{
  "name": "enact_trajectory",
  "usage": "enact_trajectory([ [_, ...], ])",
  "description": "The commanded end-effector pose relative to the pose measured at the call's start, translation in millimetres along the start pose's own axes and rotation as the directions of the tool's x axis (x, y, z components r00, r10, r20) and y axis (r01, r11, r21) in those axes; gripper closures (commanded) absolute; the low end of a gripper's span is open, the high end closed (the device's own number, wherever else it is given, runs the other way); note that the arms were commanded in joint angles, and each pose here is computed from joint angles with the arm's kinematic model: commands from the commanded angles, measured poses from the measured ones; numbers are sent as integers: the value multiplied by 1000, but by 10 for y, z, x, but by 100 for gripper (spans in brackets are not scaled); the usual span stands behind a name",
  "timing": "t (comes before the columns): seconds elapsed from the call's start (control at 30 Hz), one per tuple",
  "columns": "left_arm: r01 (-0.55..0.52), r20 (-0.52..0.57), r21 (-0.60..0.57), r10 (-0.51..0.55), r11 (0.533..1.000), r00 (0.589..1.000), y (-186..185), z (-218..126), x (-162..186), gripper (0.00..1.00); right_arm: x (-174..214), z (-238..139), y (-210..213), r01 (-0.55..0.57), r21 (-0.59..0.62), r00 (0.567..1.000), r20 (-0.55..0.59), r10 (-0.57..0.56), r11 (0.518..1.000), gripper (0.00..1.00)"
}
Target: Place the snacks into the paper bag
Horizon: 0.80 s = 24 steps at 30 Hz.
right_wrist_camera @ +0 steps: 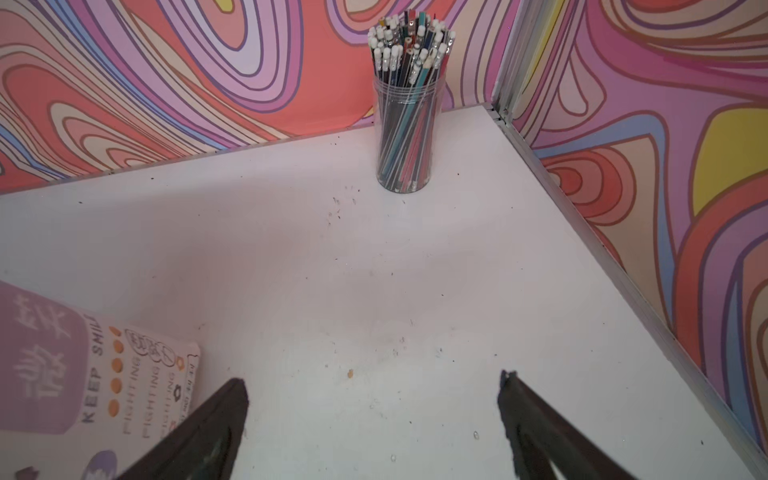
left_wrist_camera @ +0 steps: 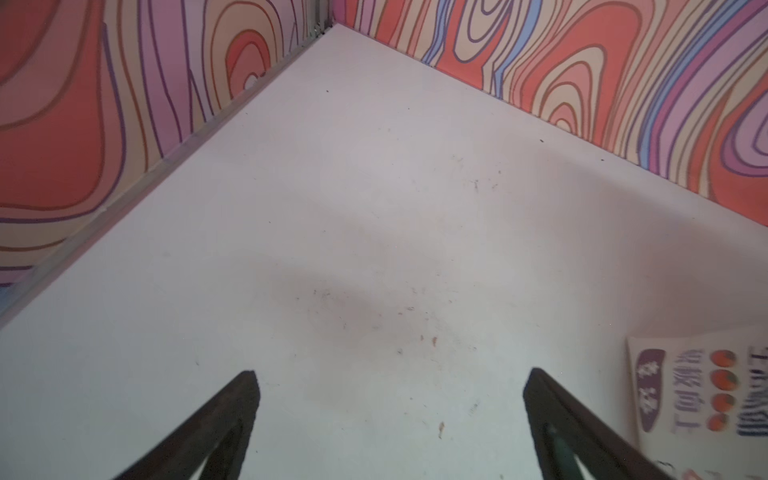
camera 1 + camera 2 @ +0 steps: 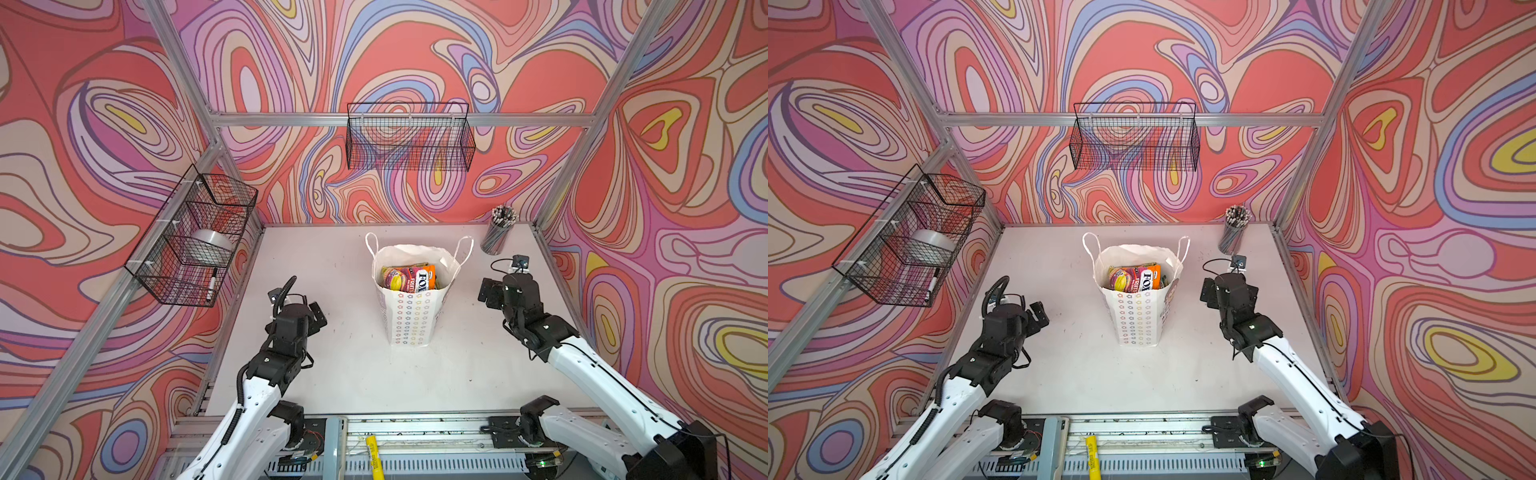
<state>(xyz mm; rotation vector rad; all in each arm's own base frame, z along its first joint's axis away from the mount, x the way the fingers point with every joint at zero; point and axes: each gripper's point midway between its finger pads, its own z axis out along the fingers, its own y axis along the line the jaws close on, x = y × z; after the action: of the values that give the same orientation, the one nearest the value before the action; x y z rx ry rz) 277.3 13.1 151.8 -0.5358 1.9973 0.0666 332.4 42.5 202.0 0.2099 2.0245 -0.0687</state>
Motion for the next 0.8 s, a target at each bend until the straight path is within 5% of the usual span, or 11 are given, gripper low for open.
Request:
enact_trajectory([
  [0.0, -56, 240, -120, 84, 991, 967, 114, 55, -417, 0, -323, 43, -9, 32, -4, 977, 211, -30, 999, 2],
  [0.33, -227, 317, -238, 296, 944, 901, 48, 690, -262, 0, 16, 542, -553, -46, 94, 978, 209, 26, 994, 2],
  [0.6, -248, 296, -78, 260, 966, 919, -50, 952, -145, 0, 286, 788, -802, -86, 141, 965, 259, 47, 986, 2],
  [0.77, -315, 170, 34, 305, 948, 937, -221, 1197, 33, 0, 289, 909, -725, -75, 99, 951, 307, 41, 992, 2],
])
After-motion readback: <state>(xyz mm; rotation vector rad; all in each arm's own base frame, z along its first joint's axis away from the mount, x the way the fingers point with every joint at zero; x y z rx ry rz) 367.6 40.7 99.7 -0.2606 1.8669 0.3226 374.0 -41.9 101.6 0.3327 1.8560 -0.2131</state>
